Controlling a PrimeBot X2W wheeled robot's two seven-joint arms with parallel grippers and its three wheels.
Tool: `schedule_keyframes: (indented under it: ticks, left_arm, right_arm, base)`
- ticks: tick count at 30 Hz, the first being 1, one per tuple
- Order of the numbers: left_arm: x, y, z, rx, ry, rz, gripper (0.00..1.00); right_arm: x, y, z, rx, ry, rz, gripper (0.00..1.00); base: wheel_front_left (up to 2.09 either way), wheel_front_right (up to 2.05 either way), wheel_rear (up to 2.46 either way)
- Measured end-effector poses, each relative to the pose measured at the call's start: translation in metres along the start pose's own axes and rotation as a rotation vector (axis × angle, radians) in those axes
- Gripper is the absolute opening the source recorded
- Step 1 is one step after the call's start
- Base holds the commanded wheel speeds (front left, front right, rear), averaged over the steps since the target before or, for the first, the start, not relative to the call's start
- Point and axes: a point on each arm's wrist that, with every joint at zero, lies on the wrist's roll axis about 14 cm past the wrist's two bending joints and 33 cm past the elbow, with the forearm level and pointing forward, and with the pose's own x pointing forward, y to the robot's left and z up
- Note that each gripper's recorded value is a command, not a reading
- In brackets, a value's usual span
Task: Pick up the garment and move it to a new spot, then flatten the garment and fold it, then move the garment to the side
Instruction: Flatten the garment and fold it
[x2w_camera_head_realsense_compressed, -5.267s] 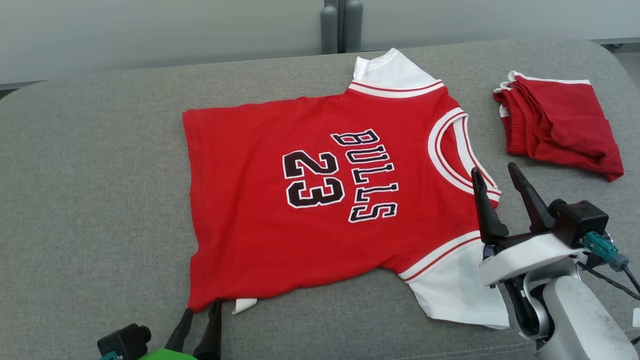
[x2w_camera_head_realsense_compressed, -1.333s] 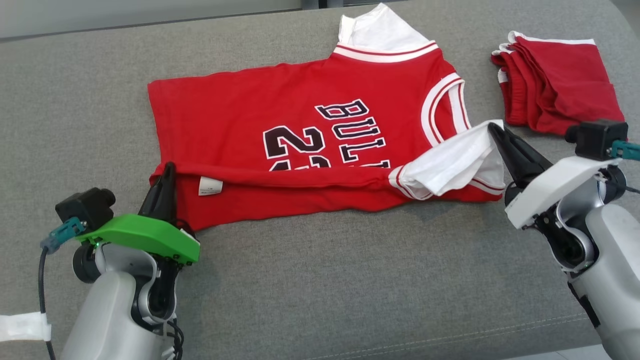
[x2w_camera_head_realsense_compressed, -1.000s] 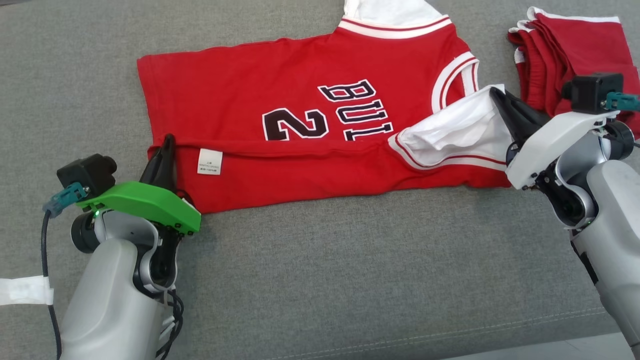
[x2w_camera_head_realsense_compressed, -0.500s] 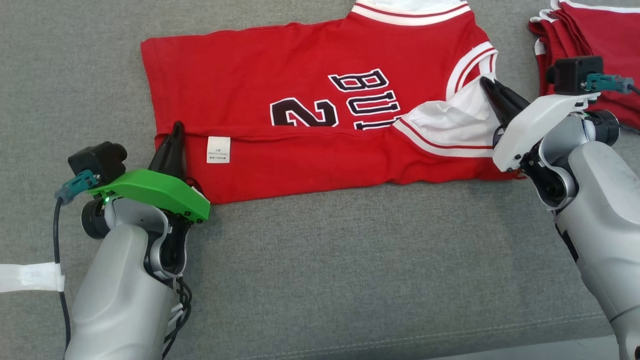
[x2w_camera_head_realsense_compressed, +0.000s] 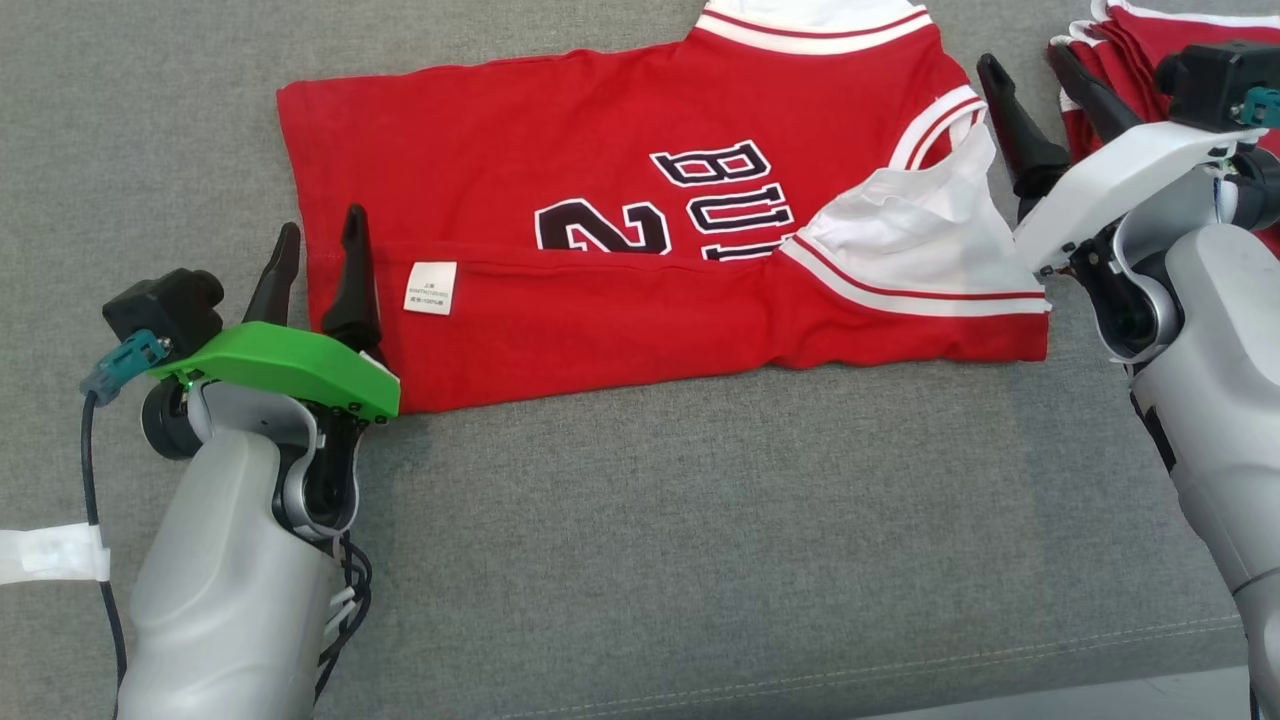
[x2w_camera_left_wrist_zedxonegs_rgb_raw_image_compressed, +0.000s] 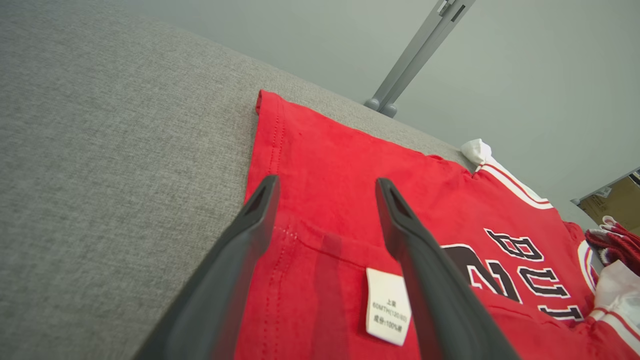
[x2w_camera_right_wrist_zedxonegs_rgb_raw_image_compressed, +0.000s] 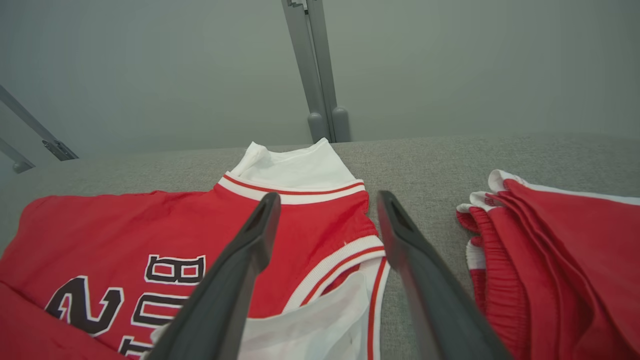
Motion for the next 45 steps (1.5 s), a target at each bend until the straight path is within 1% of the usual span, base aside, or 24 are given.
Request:
schedule_keyframes:
  ticks: [5, 8, 12, 18, 26, 31, 37, 38, 39, 41, 42, 43, 45]
  left_arm:
    - [-0.005, -0.004, 0.007, -0.018, -0.032, -0.023, 1.00]
    - [-0.015, 0.006, 0.004, -0.047, -0.031, 0.007, 1.00]
    - [-0.037, 0.020, -0.010, -0.064, -0.004, 0.047, 1.00]
    - [-0.063, 0.027, -0.024, -0.074, 0.033, 0.065, 1.00]
    - [-0.085, 0.028, -0.040, -0.121, 0.103, 0.076, 1.00]
    - [-0.087, 0.025, -0.048, -0.153, 0.135, 0.072, 1.00]
    - [-0.082, 0.024, -0.051, -0.200, 0.148, 0.077, 1.00]
    - [-0.081, 0.023, -0.051, -0.202, 0.152, 0.075, 0.97]
    - [-0.080, 0.022, -0.052, -0.208, 0.152, 0.074, 0.84]
    - [-0.079, 0.022, -0.051, -0.217, 0.150, 0.075, 0.45]
    - [-0.078, 0.021, -0.052, -0.222, 0.150, 0.074, 0.30]
    - [-0.077, 0.020, -0.052, -0.222, 0.152, 0.072, 0.00]
    - [-0.077, 0.019, -0.052, -0.223, 0.151, 0.069, 0.00]
  right_arm:
    - [-0.006, -0.012, 0.019, 0.017, -0.093, -0.036, 1.00]
    - [-0.016, -0.024, 0.027, 0.025, -0.144, -0.068, 1.00]
    - [-0.031, -0.032, 0.024, 0.028, -0.173, -0.093, 1.00]
    - [-0.047, -0.028, 0.017, 0.060, -0.181, -0.095, 1.00]
    - [-0.059, -0.005, 0.010, 0.129, -0.200, -0.060, 1.00]
    - [-0.066, 0.003, 0.003, 0.166, -0.200, -0.057, 1.00]
    - [-0.079, -0.001, -0.006, 0.181, -0.191, -0.081, 1.00]
    - [-0.081, -0.002, -0.008, 0.185, -0.187, -0.086, 1.00]
    - [-0.083, -0.003, -0.011, 0.188, -0.183, -0.092, 1.00]
    - [-0.086, -0.004, -0.014, 0.192, -0.176, -0.098, 1.00]
    - [-0.089, -0.006, -0.019, 0.200, -0.167, -0.107, 1.00]
    - [-0.093, -0.007, -0.025, 0.209, -0.155, -0.115, 1.00]
    - [-0.099, -0.007, -0.039, 0.235, -0.124, -0.132, 1.00]
  base:
    - [0.00, 0.00, 0.00]
    - [0.00, 0.00, 0.00]
    - [0.00, 0.00, 0.00]
    - [0.00, 0.00, 0.00]
    - [0.00, 0.00, 0.00]
    - [0.00, 0.00, 0.00]
    - [0.00, 0.00, 0.00]
    - [0.00, 0.00, 0.00]
    - [0.00, 0.00, 0.00]
    - [0.00, 0.00, 0.00]
    - [0.00, 0.00, 0.00]
    - [0.00, 0.00, 0.00]
    - [0.00, 0.00, 0.00]
